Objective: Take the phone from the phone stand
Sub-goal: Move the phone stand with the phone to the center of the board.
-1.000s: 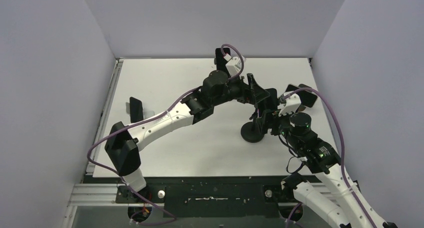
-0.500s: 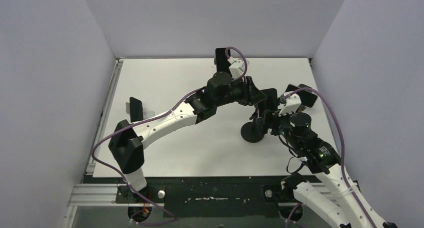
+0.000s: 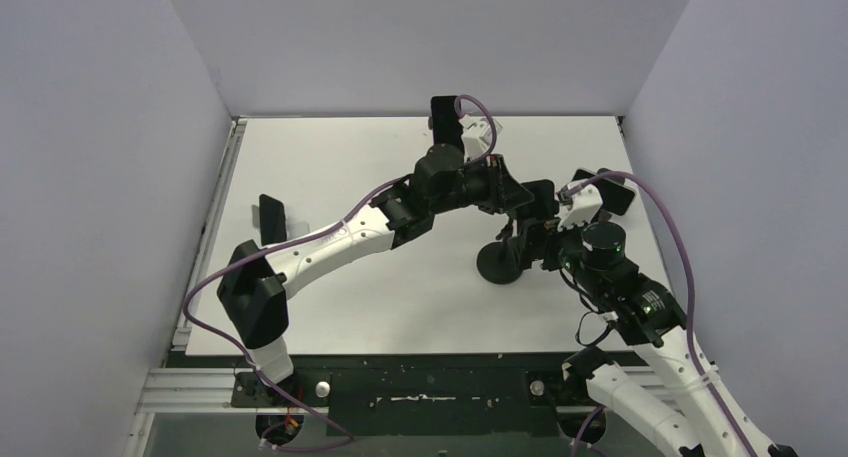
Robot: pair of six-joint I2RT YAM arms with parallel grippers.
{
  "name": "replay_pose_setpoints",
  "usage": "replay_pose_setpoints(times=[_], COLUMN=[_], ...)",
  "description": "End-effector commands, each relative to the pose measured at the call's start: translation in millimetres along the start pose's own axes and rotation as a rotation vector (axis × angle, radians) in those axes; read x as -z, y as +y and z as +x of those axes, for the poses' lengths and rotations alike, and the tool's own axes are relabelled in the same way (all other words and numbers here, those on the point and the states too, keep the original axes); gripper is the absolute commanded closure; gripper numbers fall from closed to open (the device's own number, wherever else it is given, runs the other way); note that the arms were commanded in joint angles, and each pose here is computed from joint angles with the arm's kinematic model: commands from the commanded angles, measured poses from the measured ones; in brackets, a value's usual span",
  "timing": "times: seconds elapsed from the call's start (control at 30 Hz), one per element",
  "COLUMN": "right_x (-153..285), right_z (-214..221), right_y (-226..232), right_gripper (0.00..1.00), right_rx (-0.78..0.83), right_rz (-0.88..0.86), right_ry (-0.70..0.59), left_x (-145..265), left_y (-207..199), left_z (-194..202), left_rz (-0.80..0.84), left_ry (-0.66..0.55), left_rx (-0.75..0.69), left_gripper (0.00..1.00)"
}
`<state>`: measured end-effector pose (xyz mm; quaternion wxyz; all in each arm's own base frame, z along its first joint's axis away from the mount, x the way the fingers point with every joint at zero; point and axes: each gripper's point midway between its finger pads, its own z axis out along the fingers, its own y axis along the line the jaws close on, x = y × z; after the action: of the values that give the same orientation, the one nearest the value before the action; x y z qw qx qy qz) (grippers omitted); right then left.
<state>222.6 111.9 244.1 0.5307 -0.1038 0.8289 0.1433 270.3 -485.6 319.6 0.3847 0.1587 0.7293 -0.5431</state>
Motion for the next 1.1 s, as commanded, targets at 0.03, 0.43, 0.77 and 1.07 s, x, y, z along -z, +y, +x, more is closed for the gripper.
replay_pose_setpoints(times=[0.03, 0.43, 0.77, 1.07], right_x=[23, 43, 36, 16], right_z=[-49, -88, -102, -86], right_y=[27, 58, 79, 95], right_gripper=[0.0, 0.0, 0.0, 0.0], right_rx=[0.01, -0.046, -0.232, -0.215], right_rz=[-0.138, -0.295, -0.417, -0.488], right_ry=[-0.109, -0.217, -0.332, -0.247], left_x=[21, 84, 151, 184], left_y=[-29, -30, -23, 4], left_z=[-51, -71, -56, -35], left_rz=[0.041, 0.019, -0.015, -0.047], left_ry=[-0.137, -0.25, -0.294, -0.301], left_rx=[-0.062, -0.067, -0.044, 0.003], left_gripper=[1.0, 1.0, 1.0, 1.0])
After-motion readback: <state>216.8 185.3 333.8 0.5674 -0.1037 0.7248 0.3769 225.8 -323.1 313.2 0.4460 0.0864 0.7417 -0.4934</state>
